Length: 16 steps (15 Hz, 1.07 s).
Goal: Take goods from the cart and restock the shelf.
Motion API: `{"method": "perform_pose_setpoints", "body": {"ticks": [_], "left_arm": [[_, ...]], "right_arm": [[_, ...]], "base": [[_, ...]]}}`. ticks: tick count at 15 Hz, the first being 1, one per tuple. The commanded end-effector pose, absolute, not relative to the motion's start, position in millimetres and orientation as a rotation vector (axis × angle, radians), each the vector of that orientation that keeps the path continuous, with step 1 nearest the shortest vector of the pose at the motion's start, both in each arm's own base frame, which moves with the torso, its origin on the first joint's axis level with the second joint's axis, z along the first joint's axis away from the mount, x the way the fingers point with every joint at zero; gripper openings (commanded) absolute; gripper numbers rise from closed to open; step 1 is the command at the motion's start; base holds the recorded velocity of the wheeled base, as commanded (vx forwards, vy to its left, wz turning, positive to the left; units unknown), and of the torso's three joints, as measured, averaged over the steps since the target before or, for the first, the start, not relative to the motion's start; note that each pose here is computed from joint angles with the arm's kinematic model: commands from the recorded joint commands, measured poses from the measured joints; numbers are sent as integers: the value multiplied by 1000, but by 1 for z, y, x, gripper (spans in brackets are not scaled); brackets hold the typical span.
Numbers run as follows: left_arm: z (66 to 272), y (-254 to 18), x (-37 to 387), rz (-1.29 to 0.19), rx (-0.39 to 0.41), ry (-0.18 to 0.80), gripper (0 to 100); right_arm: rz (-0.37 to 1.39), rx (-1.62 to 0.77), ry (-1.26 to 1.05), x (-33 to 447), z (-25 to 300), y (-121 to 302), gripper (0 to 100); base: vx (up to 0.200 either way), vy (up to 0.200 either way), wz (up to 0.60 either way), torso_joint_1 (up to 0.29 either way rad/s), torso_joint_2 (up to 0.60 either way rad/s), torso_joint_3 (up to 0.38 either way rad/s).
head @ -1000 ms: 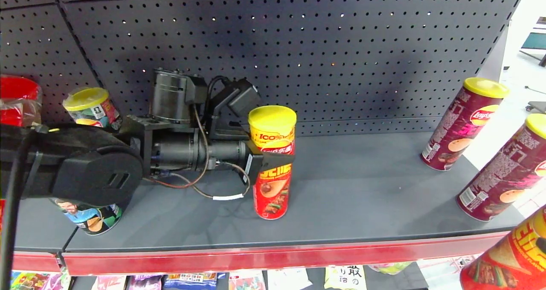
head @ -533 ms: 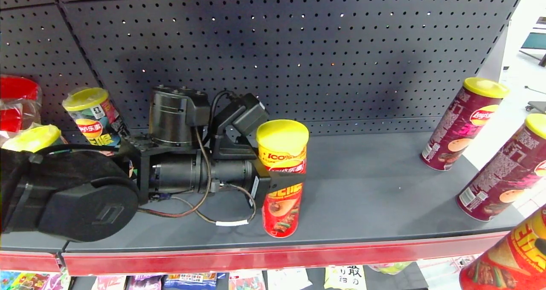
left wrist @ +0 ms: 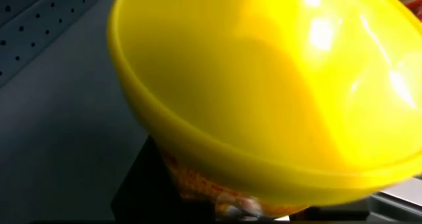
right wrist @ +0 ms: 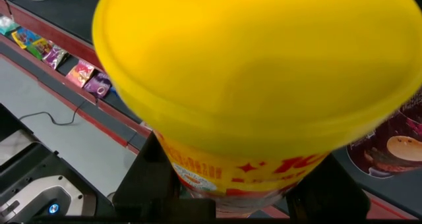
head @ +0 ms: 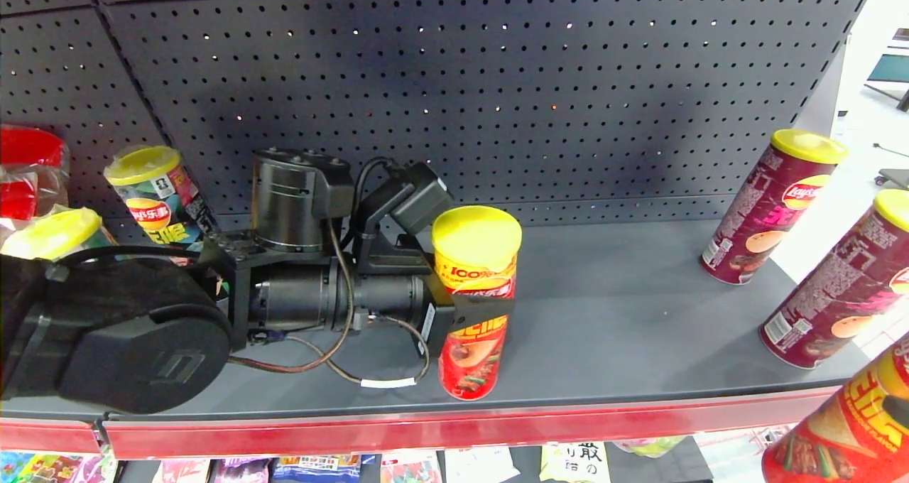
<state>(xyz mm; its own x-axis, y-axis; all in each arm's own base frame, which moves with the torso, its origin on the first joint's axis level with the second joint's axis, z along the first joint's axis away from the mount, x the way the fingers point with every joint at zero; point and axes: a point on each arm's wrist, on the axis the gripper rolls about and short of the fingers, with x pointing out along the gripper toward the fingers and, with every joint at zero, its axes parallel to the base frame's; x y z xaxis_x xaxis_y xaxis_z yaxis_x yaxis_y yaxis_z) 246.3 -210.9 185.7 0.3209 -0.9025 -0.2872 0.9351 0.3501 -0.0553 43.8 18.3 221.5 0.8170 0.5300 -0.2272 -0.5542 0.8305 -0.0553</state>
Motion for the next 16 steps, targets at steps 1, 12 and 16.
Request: {"method": "perform_pose_setpoints", "body": {"ticks": [1,12,16], "left_arm": [[187,-211,245,-1213,127,288,0],[182,-206,235,-1228,134,307,100],[180,-196,223,-1222,131,327,100]], "right_arm": [[581,-121,212,45,222,19,0],[579,-123,208,45,223,19,0],[582,-123,206,50,229,20,0]], "base": [[0,0,0,0,0,0],[0,0,0,0,0,0],[0,0,0,0,0,0]]}}
